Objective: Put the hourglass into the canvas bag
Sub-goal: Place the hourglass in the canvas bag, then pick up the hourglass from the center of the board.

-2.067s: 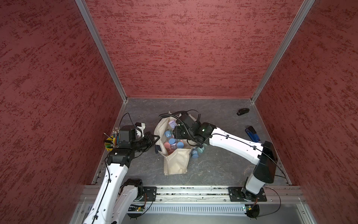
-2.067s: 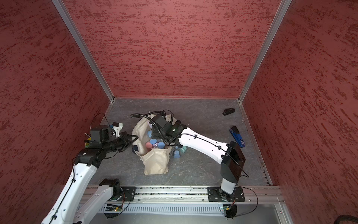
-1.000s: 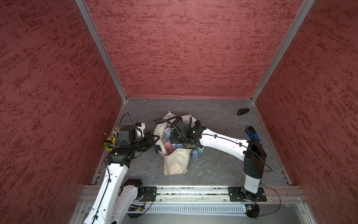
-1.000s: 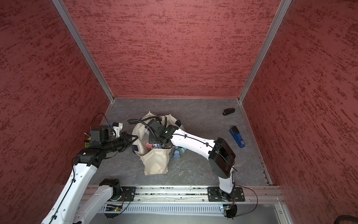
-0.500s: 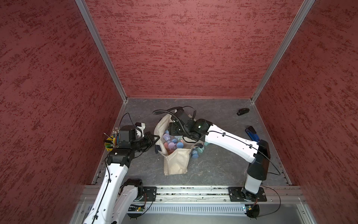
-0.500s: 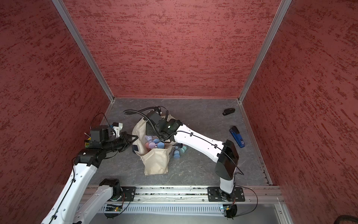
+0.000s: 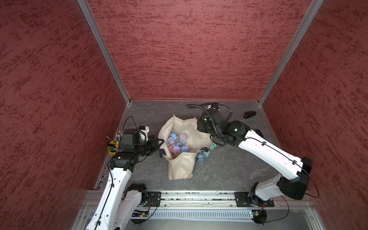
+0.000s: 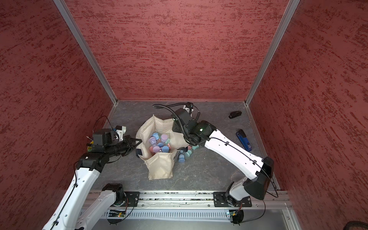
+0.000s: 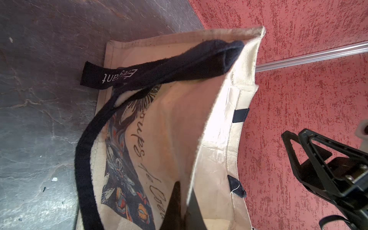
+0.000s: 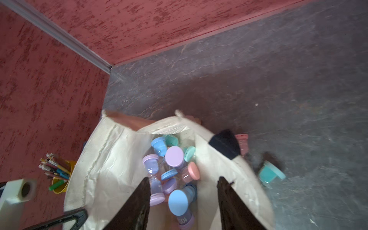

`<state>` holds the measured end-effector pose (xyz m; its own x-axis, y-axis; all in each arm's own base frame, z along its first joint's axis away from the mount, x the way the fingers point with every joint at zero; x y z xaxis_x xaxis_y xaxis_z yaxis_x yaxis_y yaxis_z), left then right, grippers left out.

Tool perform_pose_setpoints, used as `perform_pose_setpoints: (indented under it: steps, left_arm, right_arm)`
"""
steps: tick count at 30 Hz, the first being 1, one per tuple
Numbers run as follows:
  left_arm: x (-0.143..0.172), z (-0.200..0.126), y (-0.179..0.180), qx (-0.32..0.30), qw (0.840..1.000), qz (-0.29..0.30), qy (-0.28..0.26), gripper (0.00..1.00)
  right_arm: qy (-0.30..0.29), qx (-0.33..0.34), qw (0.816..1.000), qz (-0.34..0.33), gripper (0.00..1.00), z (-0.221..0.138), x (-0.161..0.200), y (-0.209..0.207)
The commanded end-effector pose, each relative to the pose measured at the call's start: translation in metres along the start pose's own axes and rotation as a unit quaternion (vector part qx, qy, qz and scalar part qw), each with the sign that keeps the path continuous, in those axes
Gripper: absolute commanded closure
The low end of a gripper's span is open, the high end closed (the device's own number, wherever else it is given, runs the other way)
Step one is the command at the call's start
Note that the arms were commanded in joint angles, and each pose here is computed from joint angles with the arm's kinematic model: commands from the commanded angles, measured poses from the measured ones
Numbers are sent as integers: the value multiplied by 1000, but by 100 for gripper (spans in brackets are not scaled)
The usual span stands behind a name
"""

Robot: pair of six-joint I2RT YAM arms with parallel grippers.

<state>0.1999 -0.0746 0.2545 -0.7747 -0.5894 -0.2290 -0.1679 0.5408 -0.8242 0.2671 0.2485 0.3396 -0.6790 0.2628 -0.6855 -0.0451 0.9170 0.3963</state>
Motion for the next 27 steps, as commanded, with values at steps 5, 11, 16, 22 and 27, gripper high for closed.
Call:
perform_pose_setpoints:
  steps: [5, 11, 16, 22, 27]
  left_arm:
    - [-3, -4, -6, 8, 1000, 18, -13, 94]
    - [-4, -6, -7, 7, 1000, 19, -15, 91]
    - [-4, -6, -7, 6, 1000, 17, -16, 91]
    - [-5, -7, -8, 3, 1000, 23, -19, 89]
    - [-6, -6, -6, 3, 1000, 21, -19, 90]
  right_arm:
    - [-13, 38, 998, 48, 46, -4, -9, -44]
    - [3, 66, 996, 68, 46, 8, -2, -81]
    - [14, 74, 994, 82, 45, 16, 0, -104]
    - [22, 79, 992, 94, 45, 25, 2, -124]
    - [37, 76, 992, 97, 45, 37, 6, -131]
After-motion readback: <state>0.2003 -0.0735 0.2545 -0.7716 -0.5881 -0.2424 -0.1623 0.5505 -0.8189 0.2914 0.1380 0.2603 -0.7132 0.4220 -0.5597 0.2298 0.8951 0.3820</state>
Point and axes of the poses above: each gripper's point midway between its finger pads, its own z axis out along the fingers, its own y axis along the line the jaws close on, x = y × z, the point moved 6 cm from there along -z, back along the fingers, and after that the axes turned 4 degrees about -z, right-handed, at the moved point
